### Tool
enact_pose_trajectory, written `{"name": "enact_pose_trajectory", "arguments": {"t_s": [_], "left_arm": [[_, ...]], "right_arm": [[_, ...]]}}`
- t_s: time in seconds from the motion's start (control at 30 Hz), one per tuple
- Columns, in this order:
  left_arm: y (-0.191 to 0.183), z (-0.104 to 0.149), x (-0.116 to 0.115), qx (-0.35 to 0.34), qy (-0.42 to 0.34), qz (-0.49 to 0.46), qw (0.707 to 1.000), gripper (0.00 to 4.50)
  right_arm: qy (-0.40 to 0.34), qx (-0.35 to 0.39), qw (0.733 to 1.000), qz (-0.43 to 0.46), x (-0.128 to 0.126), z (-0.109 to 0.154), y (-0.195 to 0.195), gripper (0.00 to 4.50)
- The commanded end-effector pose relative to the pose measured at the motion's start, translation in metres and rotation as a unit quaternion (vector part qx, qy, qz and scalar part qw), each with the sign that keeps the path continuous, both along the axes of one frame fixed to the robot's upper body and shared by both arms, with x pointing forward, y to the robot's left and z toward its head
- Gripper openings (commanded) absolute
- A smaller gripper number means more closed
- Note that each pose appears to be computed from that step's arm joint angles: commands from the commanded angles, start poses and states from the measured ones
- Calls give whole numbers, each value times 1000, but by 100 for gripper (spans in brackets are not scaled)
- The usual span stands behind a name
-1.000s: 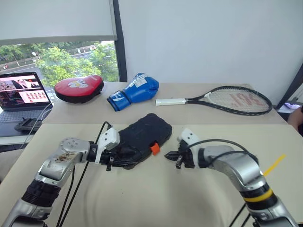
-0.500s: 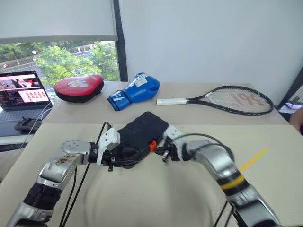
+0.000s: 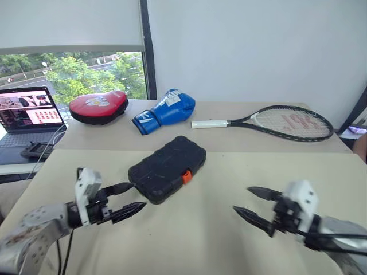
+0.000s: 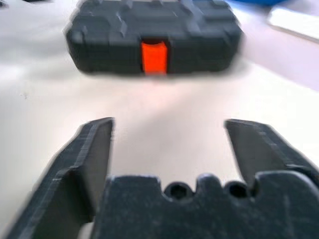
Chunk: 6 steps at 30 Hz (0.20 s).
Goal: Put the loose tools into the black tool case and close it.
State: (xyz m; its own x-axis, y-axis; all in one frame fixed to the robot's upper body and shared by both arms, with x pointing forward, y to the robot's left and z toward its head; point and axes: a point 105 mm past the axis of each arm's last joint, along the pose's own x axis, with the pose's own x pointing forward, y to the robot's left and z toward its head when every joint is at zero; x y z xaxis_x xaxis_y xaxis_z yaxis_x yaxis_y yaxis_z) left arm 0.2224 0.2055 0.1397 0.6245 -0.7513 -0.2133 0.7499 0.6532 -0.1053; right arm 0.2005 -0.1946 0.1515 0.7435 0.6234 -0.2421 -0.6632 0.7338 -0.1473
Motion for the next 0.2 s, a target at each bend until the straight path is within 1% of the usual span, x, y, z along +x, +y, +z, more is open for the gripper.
{"name": "enact_pose_trajectory", "arguments": {"t_s": [0.03, 0.1, 0.2], "left_arm": [[9, 2, -3, 39, -33, 24, 998, 450], [12, -4, -5, 42, -27, 29, 998, 450], [12, -4, -1, 27, -27, 32, 999, 450]], "right_arm": [[-42, -14, 999, -2, -13, 18, -5, 449], [-40, -20, 999, -8, -17, 16, -8, 449], [-44, -28, 998, -27, -19, 13, -15, 449]]}}
